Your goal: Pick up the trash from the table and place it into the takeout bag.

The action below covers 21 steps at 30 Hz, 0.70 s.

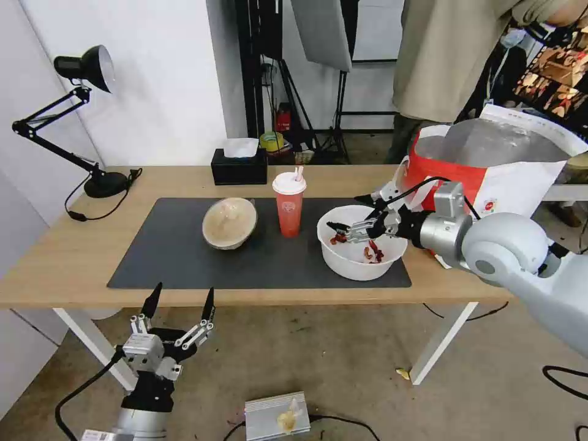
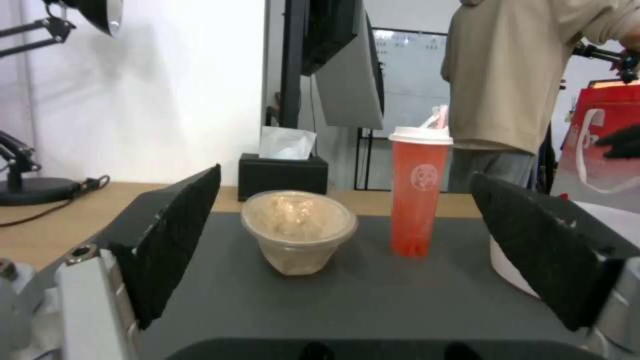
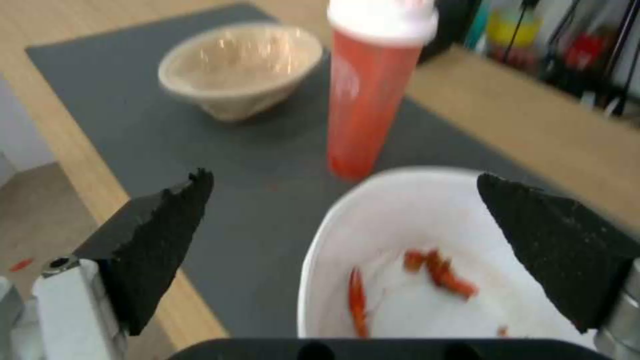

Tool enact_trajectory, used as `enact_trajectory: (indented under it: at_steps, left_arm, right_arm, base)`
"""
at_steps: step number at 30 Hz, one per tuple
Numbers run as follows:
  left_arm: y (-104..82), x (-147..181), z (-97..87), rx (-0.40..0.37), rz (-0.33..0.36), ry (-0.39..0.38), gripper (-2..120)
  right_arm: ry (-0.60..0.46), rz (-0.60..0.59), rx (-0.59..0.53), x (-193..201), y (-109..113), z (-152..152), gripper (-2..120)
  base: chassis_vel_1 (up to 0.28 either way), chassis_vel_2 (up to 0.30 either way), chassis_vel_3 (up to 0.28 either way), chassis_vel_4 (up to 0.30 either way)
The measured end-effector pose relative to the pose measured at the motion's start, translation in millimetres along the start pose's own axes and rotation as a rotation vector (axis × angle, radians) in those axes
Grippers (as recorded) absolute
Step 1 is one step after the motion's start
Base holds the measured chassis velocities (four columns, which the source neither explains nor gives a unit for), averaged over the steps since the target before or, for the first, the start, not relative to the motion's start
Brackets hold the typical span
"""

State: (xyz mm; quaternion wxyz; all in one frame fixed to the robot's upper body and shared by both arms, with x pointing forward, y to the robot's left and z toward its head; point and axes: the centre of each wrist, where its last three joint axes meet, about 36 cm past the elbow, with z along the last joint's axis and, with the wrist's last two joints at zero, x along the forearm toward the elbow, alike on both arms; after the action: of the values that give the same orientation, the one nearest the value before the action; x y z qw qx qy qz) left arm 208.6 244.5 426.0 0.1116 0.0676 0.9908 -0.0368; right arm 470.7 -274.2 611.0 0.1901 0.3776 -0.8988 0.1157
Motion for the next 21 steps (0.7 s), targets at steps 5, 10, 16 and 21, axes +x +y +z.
enact_trajectory:
  at_steps: [5,10,16,21]
  left_arm:
    - [4.3,0,6.5,0.006,0.018,0.013,100]
    - [5.0,1,9.0,0.012,0.023,0.018,100]
    - [6.6,2,9.3,0.014,0.027,0.018,100]
    - [12.1,4,9.7,0.013,0.026,0.017,100]
  right_arm:
    - [0.062,0.024,-0.061,-11,-2,11,100]
    - [0.100,0.029,-0.085,-16,1,12,100]
    - [0.141,0.031,-0.091,-21,5,5,100]
    - [0.162,0.033,-0.091,-29,7,5,100]
  base:
    - [0.000,0.000,0.000,0.000]
    - [0.000,0.000,0.000,0.000]
    - [0.000,0.000,0.000,0.000]
    - [0.000,0.000,0.000,0.000]
